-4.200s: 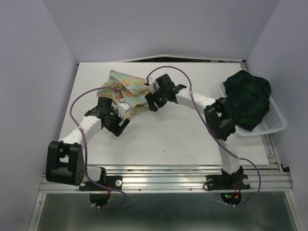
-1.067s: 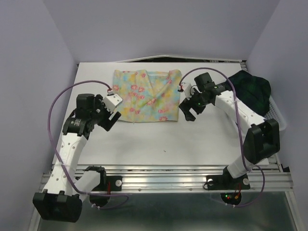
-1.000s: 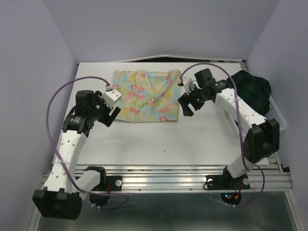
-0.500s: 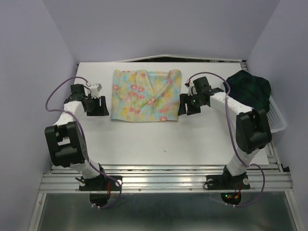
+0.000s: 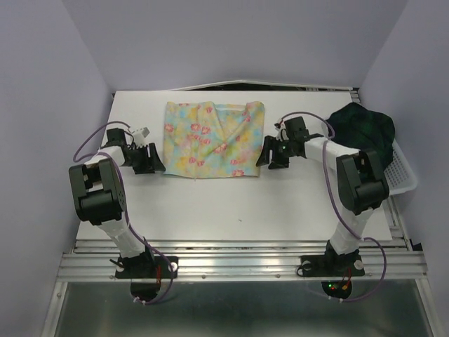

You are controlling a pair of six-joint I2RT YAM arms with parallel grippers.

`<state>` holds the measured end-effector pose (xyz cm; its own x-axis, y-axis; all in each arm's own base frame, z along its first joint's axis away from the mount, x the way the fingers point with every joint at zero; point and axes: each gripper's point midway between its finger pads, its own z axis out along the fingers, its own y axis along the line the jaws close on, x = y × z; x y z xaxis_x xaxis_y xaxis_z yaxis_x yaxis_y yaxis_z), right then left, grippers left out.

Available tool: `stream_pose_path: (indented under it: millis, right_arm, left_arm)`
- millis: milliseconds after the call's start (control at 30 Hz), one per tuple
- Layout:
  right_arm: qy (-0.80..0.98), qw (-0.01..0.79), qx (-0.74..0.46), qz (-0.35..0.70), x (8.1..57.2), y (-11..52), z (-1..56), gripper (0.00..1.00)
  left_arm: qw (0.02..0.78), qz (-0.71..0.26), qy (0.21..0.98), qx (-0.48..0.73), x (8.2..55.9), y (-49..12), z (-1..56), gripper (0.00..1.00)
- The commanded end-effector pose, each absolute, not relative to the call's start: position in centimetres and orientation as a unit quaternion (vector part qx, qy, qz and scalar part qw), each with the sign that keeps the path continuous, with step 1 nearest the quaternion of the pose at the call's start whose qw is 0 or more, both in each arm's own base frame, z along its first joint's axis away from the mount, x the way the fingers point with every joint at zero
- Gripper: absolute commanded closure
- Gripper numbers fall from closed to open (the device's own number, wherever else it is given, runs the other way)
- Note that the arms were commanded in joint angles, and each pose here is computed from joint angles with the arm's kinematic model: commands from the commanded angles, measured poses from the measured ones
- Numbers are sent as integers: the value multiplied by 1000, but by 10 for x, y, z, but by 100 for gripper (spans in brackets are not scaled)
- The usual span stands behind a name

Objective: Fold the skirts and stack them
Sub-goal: Flatten the skirt out

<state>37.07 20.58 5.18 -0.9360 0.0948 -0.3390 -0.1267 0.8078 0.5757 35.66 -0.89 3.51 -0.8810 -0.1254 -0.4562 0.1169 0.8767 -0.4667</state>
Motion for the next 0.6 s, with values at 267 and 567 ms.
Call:
stream_pose_path:
  millis: [267,567]
  right_arm:
    - [931,199,0,305,399,211,61,25]
    - [923,145,8,355,383,226,41,41]
  left_arm:
    - [252,-282,926,-15,358,-20,32,32]
    - [236,-310,921,-19,349,-29,23,44]
